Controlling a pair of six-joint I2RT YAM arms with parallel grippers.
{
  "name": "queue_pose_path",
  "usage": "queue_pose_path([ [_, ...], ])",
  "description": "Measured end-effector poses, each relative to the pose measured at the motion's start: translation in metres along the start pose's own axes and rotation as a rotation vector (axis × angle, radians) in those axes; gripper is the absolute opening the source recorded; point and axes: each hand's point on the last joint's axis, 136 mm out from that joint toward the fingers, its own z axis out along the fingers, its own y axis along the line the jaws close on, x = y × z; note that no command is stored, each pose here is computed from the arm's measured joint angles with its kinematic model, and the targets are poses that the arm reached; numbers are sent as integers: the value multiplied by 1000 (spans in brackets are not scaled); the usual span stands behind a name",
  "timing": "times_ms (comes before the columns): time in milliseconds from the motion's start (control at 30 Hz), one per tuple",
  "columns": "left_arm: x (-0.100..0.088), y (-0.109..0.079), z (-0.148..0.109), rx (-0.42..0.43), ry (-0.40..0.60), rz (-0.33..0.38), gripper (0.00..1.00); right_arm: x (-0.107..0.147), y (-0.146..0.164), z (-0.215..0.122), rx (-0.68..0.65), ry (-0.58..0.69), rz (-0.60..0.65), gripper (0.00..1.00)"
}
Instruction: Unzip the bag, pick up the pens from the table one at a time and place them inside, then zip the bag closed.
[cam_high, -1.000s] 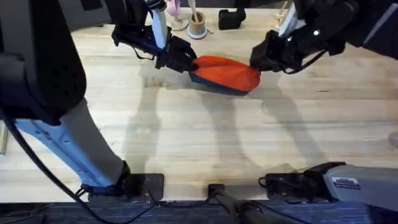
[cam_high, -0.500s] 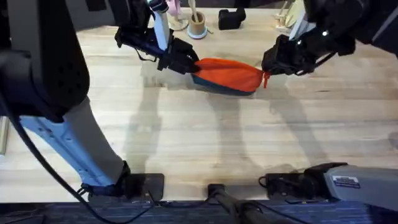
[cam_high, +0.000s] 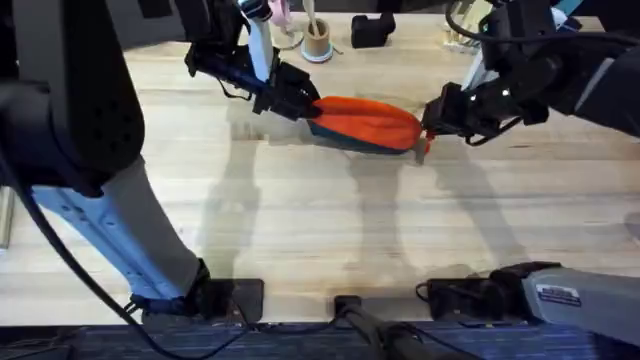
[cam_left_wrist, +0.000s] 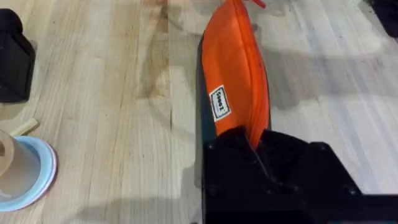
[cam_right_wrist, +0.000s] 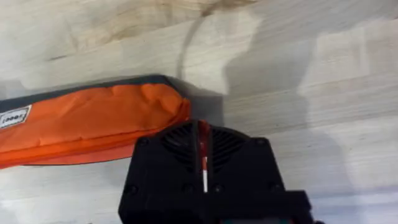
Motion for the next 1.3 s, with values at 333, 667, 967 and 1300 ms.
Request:
queue_pose_path([
  [333, 14, 5, -11, -29, 48, -19, 42, -19, -36, -27, 146, -97, 33, 953],
  [667, 18, 6, -14, -38, 59, -25, 61, -38, -21, -98, 87, -287, -13, 997],
  [967, 22, 7, -16, -41, 80, -27, 164, -32, -19, -110, 76, -303, -27, 997],
  [1300, 17, 7, -15, -42, 54, -23, 993, -29, -21, -109, 85, -291, -29, 997],
])
